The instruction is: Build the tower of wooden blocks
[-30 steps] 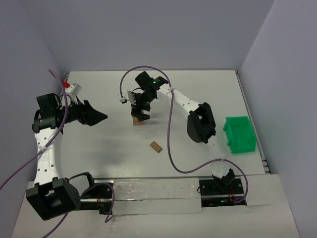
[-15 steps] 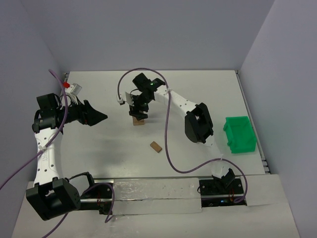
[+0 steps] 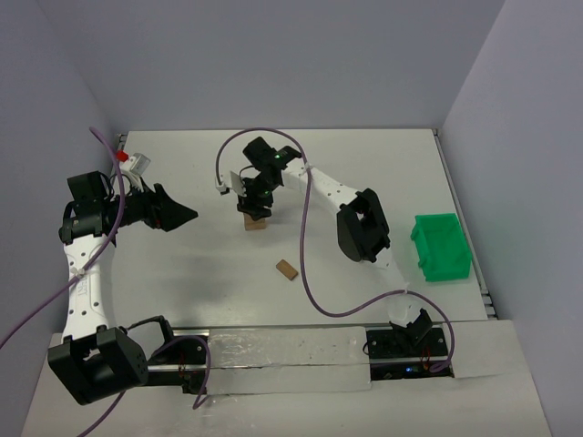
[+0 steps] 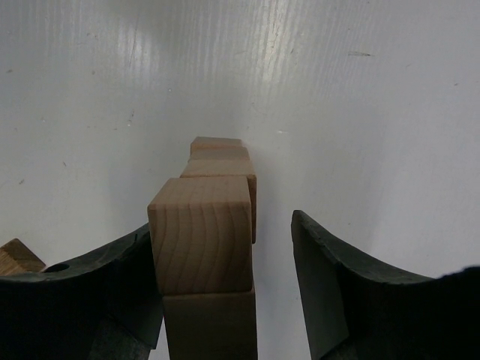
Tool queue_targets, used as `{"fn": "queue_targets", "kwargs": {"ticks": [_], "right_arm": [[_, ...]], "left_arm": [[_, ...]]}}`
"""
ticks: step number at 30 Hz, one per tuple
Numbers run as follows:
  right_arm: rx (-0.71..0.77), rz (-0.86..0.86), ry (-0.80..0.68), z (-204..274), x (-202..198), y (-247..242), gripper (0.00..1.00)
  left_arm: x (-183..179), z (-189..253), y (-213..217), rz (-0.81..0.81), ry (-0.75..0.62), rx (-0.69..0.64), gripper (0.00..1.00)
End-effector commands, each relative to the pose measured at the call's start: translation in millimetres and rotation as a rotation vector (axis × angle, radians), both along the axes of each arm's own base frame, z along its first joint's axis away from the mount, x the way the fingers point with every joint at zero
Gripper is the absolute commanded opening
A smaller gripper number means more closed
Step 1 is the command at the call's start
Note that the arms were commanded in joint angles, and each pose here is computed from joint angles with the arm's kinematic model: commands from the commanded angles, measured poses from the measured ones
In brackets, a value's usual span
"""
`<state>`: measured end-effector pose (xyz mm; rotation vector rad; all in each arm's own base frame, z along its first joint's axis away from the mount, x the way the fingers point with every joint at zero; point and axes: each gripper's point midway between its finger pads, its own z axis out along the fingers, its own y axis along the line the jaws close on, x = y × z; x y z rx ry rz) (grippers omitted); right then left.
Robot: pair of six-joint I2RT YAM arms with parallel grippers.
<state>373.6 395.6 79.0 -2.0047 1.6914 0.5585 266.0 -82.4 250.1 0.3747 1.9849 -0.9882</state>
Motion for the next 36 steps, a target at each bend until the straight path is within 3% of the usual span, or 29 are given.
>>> {"fn": "queue_targets", "kwargs": {"ticks": [1,16,36], "right_arm": [[0.041,0.011,-0.045,11.3,7.3,15.3,0.65],[0.032,0.022,-0.045,8.9,1.6,17.6,0.62],[0.016,0.019,-0.039,4.8,1.0,15.1,0.51]], "left_arm": [[4.1,4.8,1.1,-0.010,-0.049,0.013,0.99],[5.4,3.2,1.6,-0.011,-0.046,0.014,0.98],[4.6,2.5,1.2,-0.013,-0.044,0.012,0.98]]}}
